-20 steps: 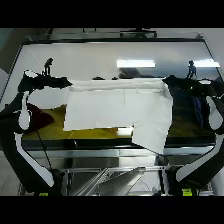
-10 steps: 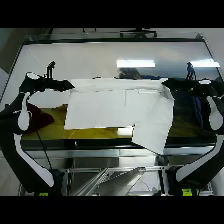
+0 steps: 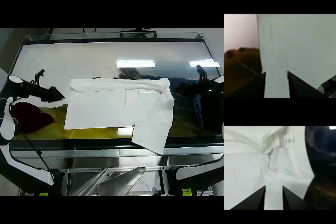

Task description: Fold the shirts.

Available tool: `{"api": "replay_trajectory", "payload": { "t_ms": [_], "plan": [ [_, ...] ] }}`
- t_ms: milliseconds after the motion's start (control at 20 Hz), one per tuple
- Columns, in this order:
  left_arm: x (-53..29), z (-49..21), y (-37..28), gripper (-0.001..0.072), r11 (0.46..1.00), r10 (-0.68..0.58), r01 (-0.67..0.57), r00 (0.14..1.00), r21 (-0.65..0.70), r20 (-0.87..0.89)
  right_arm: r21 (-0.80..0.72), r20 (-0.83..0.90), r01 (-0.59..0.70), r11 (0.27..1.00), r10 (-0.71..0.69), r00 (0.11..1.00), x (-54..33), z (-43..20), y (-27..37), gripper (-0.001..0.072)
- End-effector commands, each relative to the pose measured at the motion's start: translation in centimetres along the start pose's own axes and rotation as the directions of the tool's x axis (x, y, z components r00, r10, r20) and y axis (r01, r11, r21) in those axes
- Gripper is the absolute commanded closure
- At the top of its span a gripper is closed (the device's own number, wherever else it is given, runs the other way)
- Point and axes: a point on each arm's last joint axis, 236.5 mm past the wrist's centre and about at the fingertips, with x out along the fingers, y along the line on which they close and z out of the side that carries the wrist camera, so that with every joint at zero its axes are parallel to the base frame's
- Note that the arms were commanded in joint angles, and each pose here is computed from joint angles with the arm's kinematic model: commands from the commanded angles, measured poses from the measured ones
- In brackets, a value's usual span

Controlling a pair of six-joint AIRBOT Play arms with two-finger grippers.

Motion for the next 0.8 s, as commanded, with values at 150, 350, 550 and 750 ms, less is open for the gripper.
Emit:
{"api": "replay_trajectory", "payload": {
  "t_ms": [150, 350, 550, 750],
  "plan": [
    [5.3, -12.2, 2.5, 0.0415, 0.994, 0.033, -0.045, 0.991, -0.098, -0.127, 0.155, 0.021, 0.052, 0.987, -0.056, 0.998, -6.6, -6.9, -1.8, 0.0457],
    [6.4, -13.4, 2.6, 0.0415, 0.992, 0.025, -0.042, 0.99, -0.12, -0.136, 0.186, 0.024, 0.045, 0.981, -0.051, 0.998, -8.7, -9.4, -1.5, 0.0456],
    [6.8, -11.7, -1.1, 0.0687, 0.998, -0.052, 0.048, 0.991, -0.033, -0.121, 0.261, -0.093, 0.013, 0.965, 0.012, 0.996, -6.8, -14.2, -0.6, 0.045],
    [6.8, -10.3, -3.0, 0.0685, 0.998, -0.045, 0.051, 0.991, 0.045, -0.127, 0.402, -0.187, 0.024, 0.915, 0.056, 0.981, -2.5, -20.5, -1.5, 0.0311]
  ]
}}
